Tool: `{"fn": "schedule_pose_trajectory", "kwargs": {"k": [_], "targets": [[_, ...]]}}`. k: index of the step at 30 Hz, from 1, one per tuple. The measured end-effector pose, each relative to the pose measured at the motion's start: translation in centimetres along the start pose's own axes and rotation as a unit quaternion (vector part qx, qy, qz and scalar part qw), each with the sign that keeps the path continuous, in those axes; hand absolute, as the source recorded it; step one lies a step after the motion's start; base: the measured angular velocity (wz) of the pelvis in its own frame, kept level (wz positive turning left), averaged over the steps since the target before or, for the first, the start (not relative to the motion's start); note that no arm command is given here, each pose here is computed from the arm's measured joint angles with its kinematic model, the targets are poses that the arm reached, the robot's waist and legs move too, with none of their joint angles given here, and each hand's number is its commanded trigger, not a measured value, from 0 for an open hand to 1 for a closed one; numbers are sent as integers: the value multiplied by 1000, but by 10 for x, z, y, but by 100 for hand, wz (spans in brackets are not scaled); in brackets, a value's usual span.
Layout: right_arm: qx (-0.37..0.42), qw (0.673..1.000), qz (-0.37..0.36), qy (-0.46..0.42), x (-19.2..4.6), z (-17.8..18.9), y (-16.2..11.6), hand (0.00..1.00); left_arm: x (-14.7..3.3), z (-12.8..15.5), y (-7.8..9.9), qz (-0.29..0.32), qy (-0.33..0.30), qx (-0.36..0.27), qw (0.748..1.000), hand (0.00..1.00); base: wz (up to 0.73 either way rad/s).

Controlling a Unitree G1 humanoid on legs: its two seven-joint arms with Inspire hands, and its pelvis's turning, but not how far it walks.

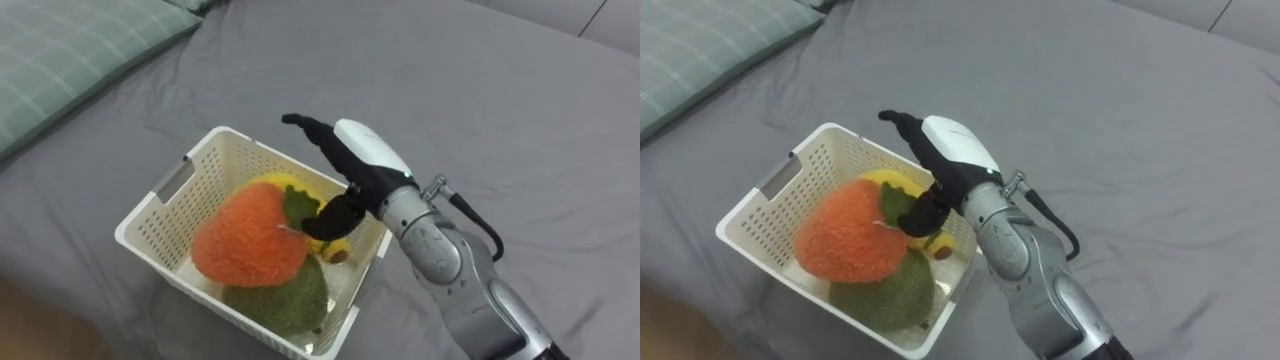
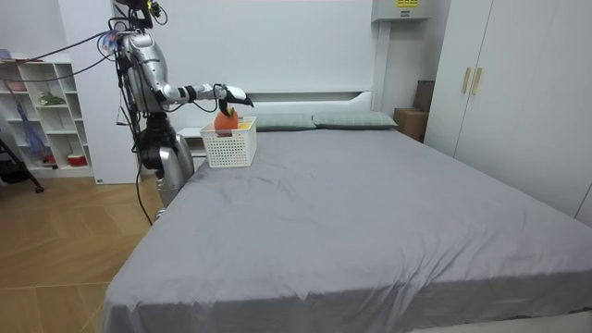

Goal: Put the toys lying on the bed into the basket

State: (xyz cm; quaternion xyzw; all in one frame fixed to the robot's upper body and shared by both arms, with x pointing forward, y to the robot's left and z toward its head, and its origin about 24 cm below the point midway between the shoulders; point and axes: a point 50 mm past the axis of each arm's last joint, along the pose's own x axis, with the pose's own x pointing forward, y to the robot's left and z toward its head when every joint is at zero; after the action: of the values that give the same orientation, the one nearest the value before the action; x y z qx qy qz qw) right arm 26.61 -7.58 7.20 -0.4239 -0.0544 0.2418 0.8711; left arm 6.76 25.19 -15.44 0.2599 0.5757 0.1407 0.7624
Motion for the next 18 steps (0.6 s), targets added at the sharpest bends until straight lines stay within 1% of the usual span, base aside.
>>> {"fn": "schedule_pose_trajectory", "kwargs": {"k": [7, 11, 13, 16, 18], "targets": [[1, 1000, -7, -7, -1, 3, -3, 0, -1, -2, -2, -3, 1, 3, 1000, 0, 0], [7, 1000, -27, -13, -3, 3, -11, 0, 0, -2, 0, 1, 5, -5, 1000, 0, -1], [22, 999, -41, -11, -3, 0, -16, 0, 0, -3, 0, 2, 5, -7, 1000, 0, -6], [71, 996, -62, -11, -5, -4, -23, 0, 0, -3, 0, 1, 8, -15, 1000, 0, 0], [117, 989, -87, -24, -9, -3, -32, 0, 0, -5, 0, 1, 9, -19, 1000, 0, -6]]}}
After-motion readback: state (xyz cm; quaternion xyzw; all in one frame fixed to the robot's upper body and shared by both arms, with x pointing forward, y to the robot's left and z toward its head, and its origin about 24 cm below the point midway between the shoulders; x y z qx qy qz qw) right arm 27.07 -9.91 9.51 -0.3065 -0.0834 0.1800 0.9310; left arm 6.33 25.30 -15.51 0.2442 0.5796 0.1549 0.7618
